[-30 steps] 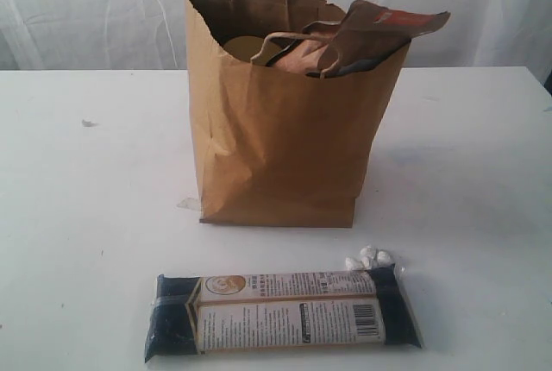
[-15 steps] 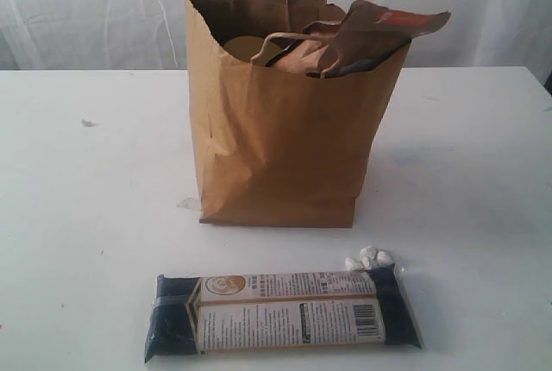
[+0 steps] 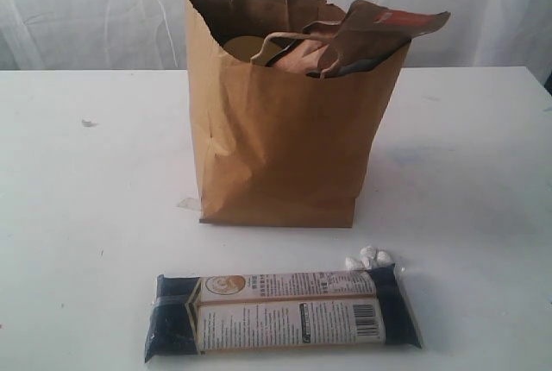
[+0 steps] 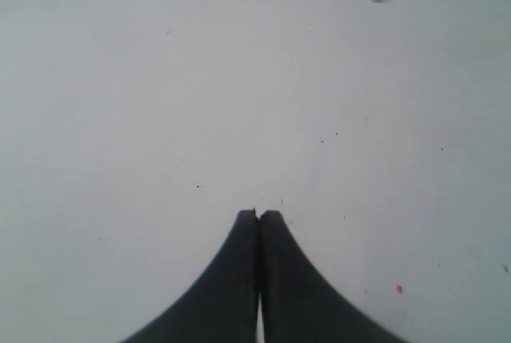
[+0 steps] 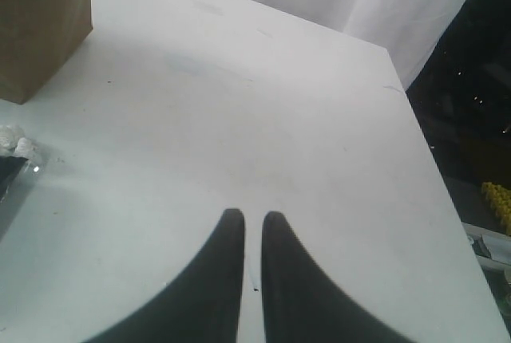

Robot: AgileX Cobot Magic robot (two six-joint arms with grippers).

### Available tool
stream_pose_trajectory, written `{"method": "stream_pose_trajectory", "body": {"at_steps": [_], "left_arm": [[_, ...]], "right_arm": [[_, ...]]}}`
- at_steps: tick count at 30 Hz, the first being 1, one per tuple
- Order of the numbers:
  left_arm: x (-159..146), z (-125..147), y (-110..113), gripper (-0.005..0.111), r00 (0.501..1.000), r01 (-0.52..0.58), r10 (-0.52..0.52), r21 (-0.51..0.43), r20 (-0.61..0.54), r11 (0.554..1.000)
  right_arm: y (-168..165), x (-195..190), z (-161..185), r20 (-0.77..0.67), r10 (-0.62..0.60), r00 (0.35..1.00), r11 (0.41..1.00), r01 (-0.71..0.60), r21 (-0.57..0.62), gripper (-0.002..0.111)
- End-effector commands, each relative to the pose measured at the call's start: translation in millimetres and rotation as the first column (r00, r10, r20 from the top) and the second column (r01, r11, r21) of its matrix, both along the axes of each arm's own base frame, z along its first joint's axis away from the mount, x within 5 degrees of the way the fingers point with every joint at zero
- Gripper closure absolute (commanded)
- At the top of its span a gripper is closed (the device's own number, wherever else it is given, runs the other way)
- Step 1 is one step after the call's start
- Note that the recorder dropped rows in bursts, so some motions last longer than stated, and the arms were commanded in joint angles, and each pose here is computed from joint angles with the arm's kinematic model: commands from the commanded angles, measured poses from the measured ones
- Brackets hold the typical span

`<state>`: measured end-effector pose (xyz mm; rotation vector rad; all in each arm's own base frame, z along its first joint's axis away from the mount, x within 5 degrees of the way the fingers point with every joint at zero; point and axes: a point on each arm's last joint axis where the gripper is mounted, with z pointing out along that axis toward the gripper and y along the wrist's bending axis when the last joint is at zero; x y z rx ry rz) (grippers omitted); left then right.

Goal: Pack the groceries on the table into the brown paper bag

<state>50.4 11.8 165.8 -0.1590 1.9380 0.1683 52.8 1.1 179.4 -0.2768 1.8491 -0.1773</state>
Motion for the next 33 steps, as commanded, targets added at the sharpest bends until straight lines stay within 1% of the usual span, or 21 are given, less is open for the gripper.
{"method": "stream_pose_trajectory", "body": {"at_steps": [1, 2, 4, 6, 8, 9, 11, 14, 16, 18, 20, 22, 23, 25, 26, 27, 28, 29, 31, 32, 33], "left_arm": [[0.0, 0.6, -0.4, 0.107, 1.0, 0.01, -0.01, 0.006, 0.008, 1.0], [0.0, 0.6, -0.4, 0.107, 1.0, 0.01, -0.01, 0.006, 0.008, 1.0], [0.0, 0.6, -0.4, 0.107, 1.0, 0.01, -0.01, 0.006, 0.008, 1.0], [0.0, 0.6, -0.4, 0.107, 1.0, 0.01, -0.01, 0.006, 0.008, 1.0], [0.0, 0.6, -0.4, 0.107, 1.0, 0.01, -0.01, 0.006, 0.008, 1.0], [0.0, 0.6, -0.4, 0.107, 1.0, 0.01, -0.01, 0.006, 0.008, 1.0], [0.0, 0.6, -0.4, 0.107, 1.0, 0.01, -0.01, 0.006, 0.008, 1.0], [0.0, 0.6, -0.4, 0.107, 1.0, 0.01, -0.01, 0.006, 0.008, 1.0], [0.0, 0.6, -0.4, 0.107, 1.0, 0.01, -0.01, 0.006, 0.008, 1.0], [0.0, 0.6, -0.4, 0.107, 1.0, 0.01, -0.01, 0.006, 0.008, 1.0], [0.0, 0.6, -0.4, 0.107, 1.0, 0.01, -0.01, 0.006, 0.008, 1.0], [0.0, 0.6, -0.4, 0.107, 1.0, 0.01, -0.01, 0.006, 0.008, 1.0], [0.0, 0.6, -0.4, 0.107, 1.0, 0.01, -0.01, 0.006, 0.008, 1.0], [0.0, 0.6, -0.4, 0.107, 1.0, 0.01, -0.01, 0.006, 0.008, 1.0], [0.0, 0.6, -0.4, 0.107, 1.0, 0.01, -0.01, 0.006, 0.008, 1.0], [0.0, 0.6, -0.4, 0.107, 1.0, 0.01, -0.01, 0.006, 0.008, 1.0], [0.0, 0.6, -0.4, 0.107, 1.0, 0.01, -0.01, 0.006, 0.008, 1.0], [0.0, 0.6, -0.4, 0.107, 1.0, 0.01, -0.01, 0.006, 0.008, 1.0], [0.0, 0.6, -0.4, 0.107, 1.0, 0.01, -0.01, 0.006, 0.008, 1.0], [0.0, 0.6, -0.4, 0.107, 1.0, 0.01, -0.01, 0.006, 0.008, 1.0], [0.0, 0.6, -0.4, 0.107, 1.0, 0.01, -0.01, 0.006, 0.008, 1.0]], "right_arm": [[0.2, 0.2, 0.9, 0.017, 0.002, 1.0, 1.0, -0.002, 0.003, 0.1], [0.2, 0.2, 0.9, 0.017, 0.002, 1.0, 1.0, -0.002, 0.003, 0.1], [-1.5, 0.4, 1.7, 0.026, 0.022, 0.999, 0.992, -0.018, -0.122, 0.1], [-0.9, 1.3, 5.3, 0.067, 0.028, 0.997, 0.992, -0.019, -0.122, 0.1], [4.3, 2.9, 15.7, 0.17, -0.015, 0.985, 0.976, -0.023, 0.217, 0.1], [4.8, 3.5, 23.9, 0.224, -0.089, 0.971, 0.871, -0.033, 0.49, 0.1], [-2.8, 2.9, 38.5, 0.332, -0.22, 0.917, 0.739, -0.066, 0.671, 0.1], [-10.2, 1.2, 45.8, 0.333, -0.347, 0.877, 0.506, -0.124, 0.854, 0.1], [-10.7, 1.0, 46.4, 0.324, -0.359, 0.875, 0.455, -0.139, 0.88, 0.1], [-13.1, 0.0, 49.2, 0.349, -0.384, 0.855, 0.452, -0.155, 0.878, 0.1], [-22.1, -4.9, 59.0, 0.425, -0.477, 0.769, 0.413, -0.231, 0.881, 0.1], [-37.0, -17.6, 72.8, 0.475, -0.634, 0.61, 0.217, -0.449, 0.867, 0.1], [-43.7, -26.3, 79.1, 0.478, -0.699, 0.532, 0.08, -0.606, 0.791, 0.1], [-51.6, -44.2, 95.8, 0.481, -0.759, 0.438, -0.169, -0.847, 0.504, 0.1], [-53.3, -53.1, 109.5, 0.497, -0.765, 0.41, -0.248, -0.899, 0.36, 0.1], [-53.5, -60.3, 123.8, 0.516, -0.766, 0.383, -0.252, -0.918, 0.306, 0.1], [-52.2, -65.3, 135.9, 0.543, -0.759, 0.359, -0.213, -0.925, 0.314, 0.1], [-48.9, -69.9, 150.6, 0.59, -0.737, 0.331, -0.113, -0.92, 0.375, 0.1], [-37.4, -68.0, 175.8, 0.712, -0.632, 0.306, 0.237, -0.798, 0.554, 0.1], [-29.4, -63.4, 187.3, 0.789, -0.529, 0.312, 0.505, -0.632, 0.588, 0.1], [-20.7, -54.7, 194.5, 0.848, -0.385, 0.364, 0.76, -0.397, 0.515, 0.1]]}}
